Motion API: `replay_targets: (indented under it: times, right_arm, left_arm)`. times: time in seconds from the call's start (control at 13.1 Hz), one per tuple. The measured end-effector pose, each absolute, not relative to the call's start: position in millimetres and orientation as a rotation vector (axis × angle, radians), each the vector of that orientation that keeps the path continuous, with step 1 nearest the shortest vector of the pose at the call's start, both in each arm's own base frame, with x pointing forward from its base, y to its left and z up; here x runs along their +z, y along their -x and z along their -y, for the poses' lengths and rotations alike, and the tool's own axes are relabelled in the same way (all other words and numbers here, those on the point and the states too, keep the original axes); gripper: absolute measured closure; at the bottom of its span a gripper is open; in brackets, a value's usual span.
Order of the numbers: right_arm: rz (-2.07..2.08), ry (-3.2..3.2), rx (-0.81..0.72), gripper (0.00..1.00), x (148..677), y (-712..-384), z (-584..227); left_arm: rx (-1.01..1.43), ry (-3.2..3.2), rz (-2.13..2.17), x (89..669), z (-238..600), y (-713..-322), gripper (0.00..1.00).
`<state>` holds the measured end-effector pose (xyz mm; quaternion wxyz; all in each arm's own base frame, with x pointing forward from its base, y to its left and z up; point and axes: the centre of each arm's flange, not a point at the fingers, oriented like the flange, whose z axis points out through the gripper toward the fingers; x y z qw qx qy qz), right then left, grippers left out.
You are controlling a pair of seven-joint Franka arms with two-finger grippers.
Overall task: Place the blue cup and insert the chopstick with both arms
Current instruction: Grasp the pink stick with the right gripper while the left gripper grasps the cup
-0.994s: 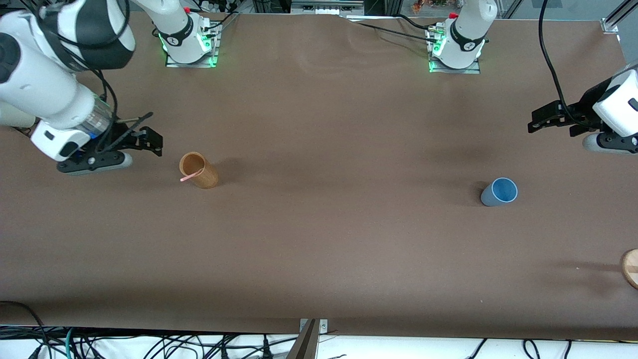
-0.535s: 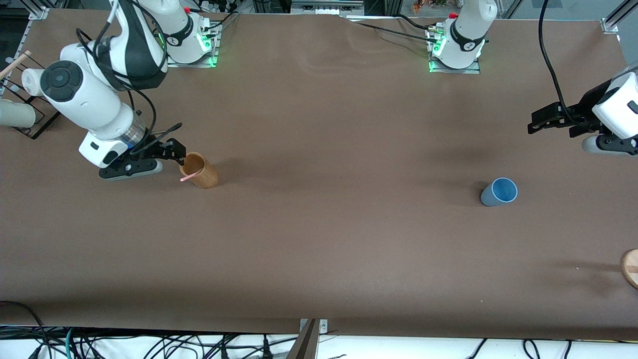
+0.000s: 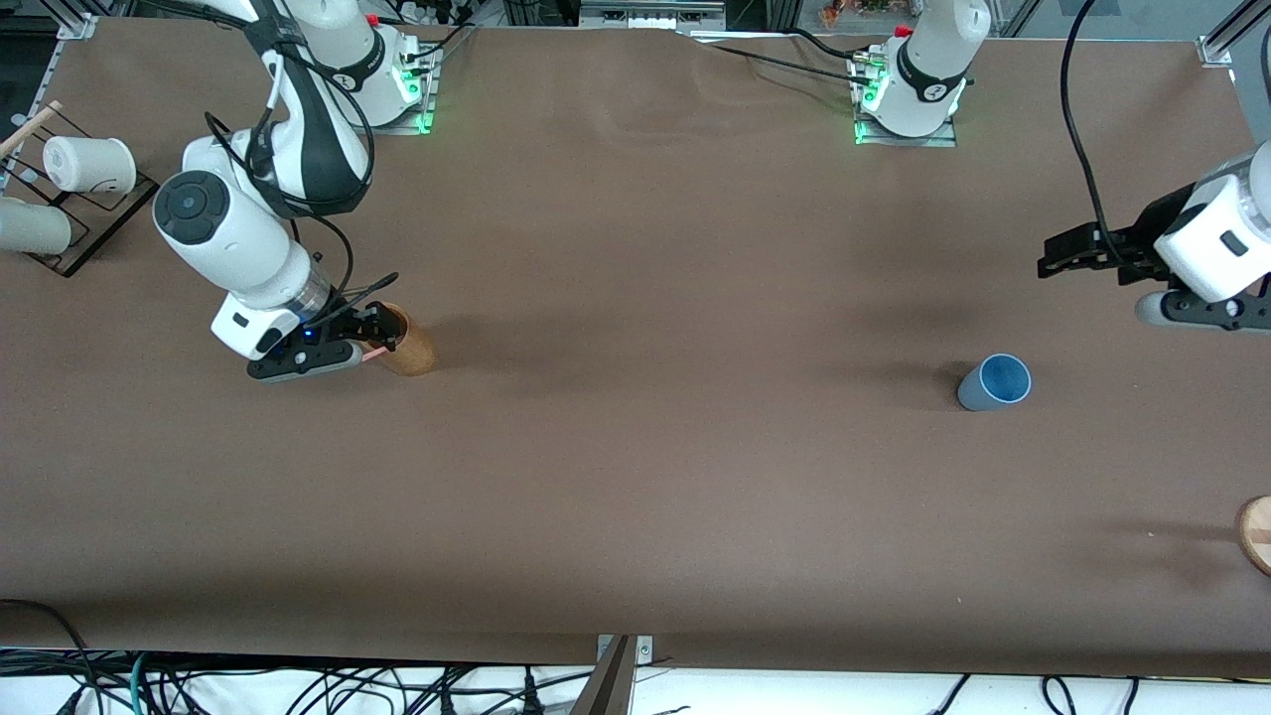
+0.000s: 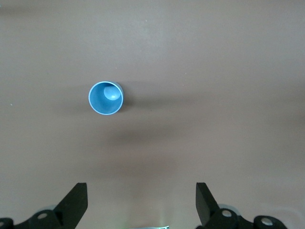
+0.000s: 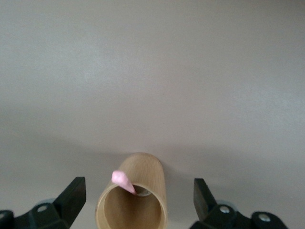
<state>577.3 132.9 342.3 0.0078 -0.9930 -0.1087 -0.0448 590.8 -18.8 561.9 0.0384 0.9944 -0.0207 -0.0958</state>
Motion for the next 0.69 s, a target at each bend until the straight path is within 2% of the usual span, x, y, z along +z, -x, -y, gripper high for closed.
replay_targets:
  times: [0.31, 0.69]
  right_arm:
    - [0.34, 3.105, -0.133, 0.0, 333, -579, -133]
    - [0.34, 3.106, -0.128, 0.02, 324, -575, -132]
  left_arm:
    - [-0.37, -3.043, 0.037, 511, 12, -607, 0.0]
    - [-0.299, -3.098, -0.068, 424, -38, -623, 0.0]
